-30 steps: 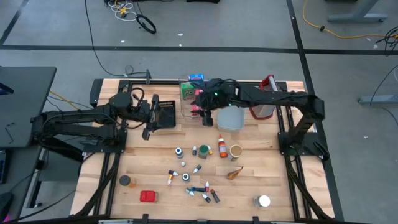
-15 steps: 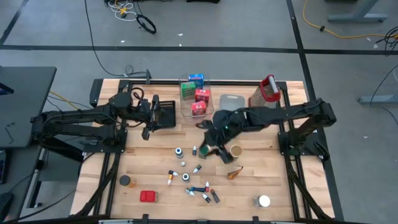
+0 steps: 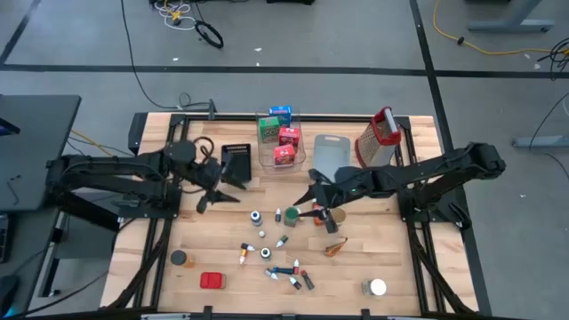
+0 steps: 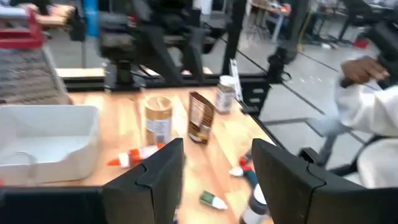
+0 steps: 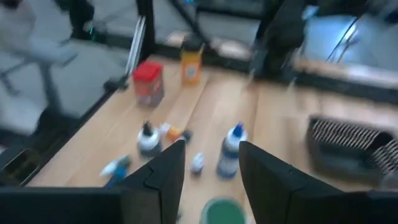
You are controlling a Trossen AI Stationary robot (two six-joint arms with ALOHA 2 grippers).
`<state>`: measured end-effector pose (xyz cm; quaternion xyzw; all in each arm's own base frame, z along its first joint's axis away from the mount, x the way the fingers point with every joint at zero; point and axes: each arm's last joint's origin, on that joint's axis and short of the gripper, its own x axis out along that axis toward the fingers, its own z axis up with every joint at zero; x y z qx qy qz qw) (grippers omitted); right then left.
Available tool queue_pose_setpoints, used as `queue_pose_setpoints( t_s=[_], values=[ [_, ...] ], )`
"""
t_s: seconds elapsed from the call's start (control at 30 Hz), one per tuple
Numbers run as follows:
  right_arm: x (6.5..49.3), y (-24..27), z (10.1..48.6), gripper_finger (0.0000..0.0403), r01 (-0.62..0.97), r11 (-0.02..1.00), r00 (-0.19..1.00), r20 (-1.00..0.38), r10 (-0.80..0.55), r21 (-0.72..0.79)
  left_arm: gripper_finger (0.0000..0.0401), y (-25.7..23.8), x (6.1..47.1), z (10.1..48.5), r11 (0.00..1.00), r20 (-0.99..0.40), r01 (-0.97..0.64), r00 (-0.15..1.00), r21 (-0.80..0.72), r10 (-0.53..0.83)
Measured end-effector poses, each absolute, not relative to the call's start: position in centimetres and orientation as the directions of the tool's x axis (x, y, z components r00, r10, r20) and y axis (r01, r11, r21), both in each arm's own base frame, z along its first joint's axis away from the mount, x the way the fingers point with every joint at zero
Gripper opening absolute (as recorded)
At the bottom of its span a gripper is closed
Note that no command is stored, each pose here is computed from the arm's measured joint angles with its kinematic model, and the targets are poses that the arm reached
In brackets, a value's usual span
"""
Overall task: Pick & Place Kitchen Items
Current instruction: Put the large blue food coloring bottle into the black bin
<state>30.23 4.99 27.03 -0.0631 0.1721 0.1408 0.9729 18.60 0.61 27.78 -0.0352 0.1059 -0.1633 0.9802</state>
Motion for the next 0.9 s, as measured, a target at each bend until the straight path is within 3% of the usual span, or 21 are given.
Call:
queue_pose_setpoints(
  t_s=[0.2,0.57,0.9],
  values=[
    [28.9,4.4,26.4,0.0159,-0.223,0.967,0.954,-0.231,0.191,-0.124,0.0199,-1.3,20.0,26.2,0.947,-0.289,0.303,0.902,-0.102,-0.32],
    [28.5,4.3,26.0,0.0159,-0.198,0.977,0.955,-0.237,0.176,-0.074,0.0199,-3.7,23.2,22.2,0.99,-0.466,0.139,0.874,-0.029,-0.136],
    [28.5,4.3,26.0,0.0159,-0.192,0.98,0.956,-0.233,0.176,-0.05,0.0199,-4.2,24.5,19.7,0.989,-0.543,0.147,0.83,-0.013,-0.13]
  ],
)
